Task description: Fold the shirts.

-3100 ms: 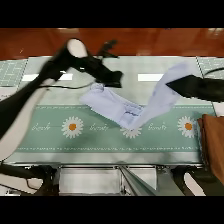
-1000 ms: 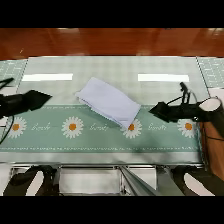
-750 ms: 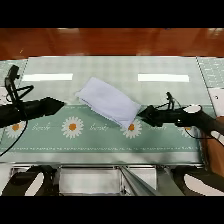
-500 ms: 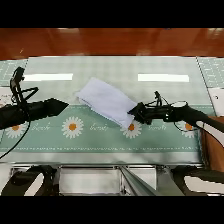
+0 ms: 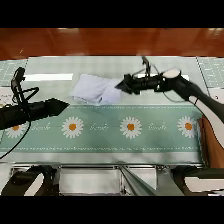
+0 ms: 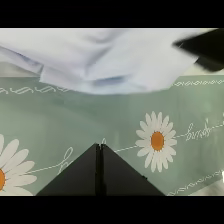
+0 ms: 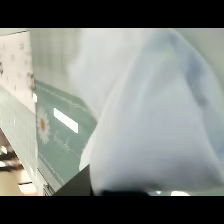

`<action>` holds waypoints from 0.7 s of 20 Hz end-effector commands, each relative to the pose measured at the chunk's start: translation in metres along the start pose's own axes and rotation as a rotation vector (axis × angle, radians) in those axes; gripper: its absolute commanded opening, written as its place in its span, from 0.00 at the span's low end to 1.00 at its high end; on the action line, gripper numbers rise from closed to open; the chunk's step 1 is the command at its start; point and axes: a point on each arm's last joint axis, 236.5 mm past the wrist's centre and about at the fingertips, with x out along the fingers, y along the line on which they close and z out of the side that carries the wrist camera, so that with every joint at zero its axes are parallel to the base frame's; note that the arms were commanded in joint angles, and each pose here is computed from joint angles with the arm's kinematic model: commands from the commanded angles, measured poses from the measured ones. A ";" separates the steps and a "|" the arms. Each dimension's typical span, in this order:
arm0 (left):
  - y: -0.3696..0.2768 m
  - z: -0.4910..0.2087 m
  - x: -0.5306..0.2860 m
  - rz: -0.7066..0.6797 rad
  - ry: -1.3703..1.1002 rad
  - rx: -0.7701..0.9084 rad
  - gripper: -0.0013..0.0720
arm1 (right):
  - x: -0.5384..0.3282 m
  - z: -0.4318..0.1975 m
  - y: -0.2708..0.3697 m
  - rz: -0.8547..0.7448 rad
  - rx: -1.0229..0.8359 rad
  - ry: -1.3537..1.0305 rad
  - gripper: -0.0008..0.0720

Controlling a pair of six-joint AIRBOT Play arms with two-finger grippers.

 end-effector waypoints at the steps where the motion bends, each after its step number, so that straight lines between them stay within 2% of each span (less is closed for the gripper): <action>1: 0.001 0.006 0.000 0.005 -0.026 0.002 0.05 | -0.052 0.042 0.048 -0.162 -0.232 0.009 0.04; 4: 0.001 0.007 0.000 0.005 -0.031 0.003 0.05 | -0.112 0.070 0.084 -0.208 -0.314 -0.046 0.04; 6: 0.001 0.007 0.000 0.004 -0.030 0.003 0.05 | -0.158 0.088 0.092 -0.225 -0.307 -0.108 0.04; 10: 0.001 0.007 0.000 0.004 -0.031 0.005 0.05 | -0.265 0.106 0.079 -0.295 -0.233 -0.279 0.04; 14: 0.000 0.008 -0.001 0.004 -0.032 0.006 0.05 | -0.368 0.094 0.044 -0.405 -0.120 -0.408 0.04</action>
